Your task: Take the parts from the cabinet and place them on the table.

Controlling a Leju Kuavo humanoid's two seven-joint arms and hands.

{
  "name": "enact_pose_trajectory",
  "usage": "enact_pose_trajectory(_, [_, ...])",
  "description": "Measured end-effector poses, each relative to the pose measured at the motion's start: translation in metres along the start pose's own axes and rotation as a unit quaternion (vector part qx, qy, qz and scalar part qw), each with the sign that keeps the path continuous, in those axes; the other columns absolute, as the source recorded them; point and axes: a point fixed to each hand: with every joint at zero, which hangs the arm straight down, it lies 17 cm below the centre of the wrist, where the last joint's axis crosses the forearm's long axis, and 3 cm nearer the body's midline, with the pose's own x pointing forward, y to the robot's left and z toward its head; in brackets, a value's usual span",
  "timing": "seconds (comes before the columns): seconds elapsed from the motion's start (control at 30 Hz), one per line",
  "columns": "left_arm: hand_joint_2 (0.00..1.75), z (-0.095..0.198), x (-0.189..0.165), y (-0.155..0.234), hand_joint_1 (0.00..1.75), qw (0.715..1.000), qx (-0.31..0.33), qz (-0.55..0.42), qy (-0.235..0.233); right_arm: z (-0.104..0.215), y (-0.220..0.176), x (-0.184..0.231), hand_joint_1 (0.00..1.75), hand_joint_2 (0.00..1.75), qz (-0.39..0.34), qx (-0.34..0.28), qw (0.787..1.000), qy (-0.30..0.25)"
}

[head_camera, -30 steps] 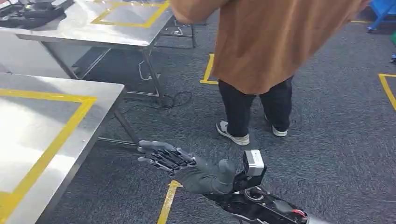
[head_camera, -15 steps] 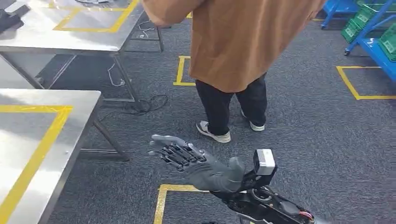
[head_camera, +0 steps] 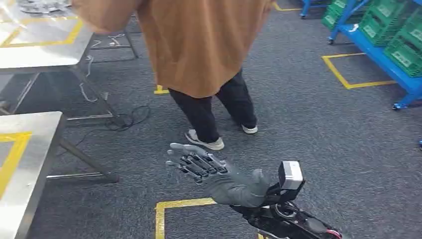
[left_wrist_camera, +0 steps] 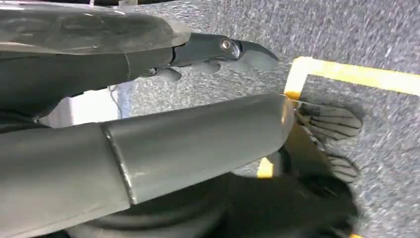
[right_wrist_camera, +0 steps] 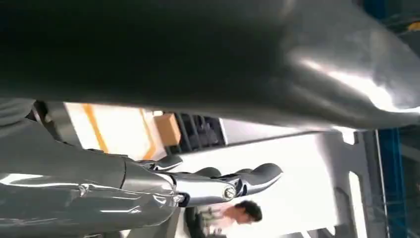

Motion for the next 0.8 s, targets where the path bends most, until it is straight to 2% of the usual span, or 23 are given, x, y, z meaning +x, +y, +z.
enact_pose_trajectory(0.8, [0.0,-0.0008,0.0039,0.007,0.0,1.0,0.009,0.008,-0.002,0.0014,0.0043,0.003,0.0,0.0,-0.006,0.013,1.0,-0.003])
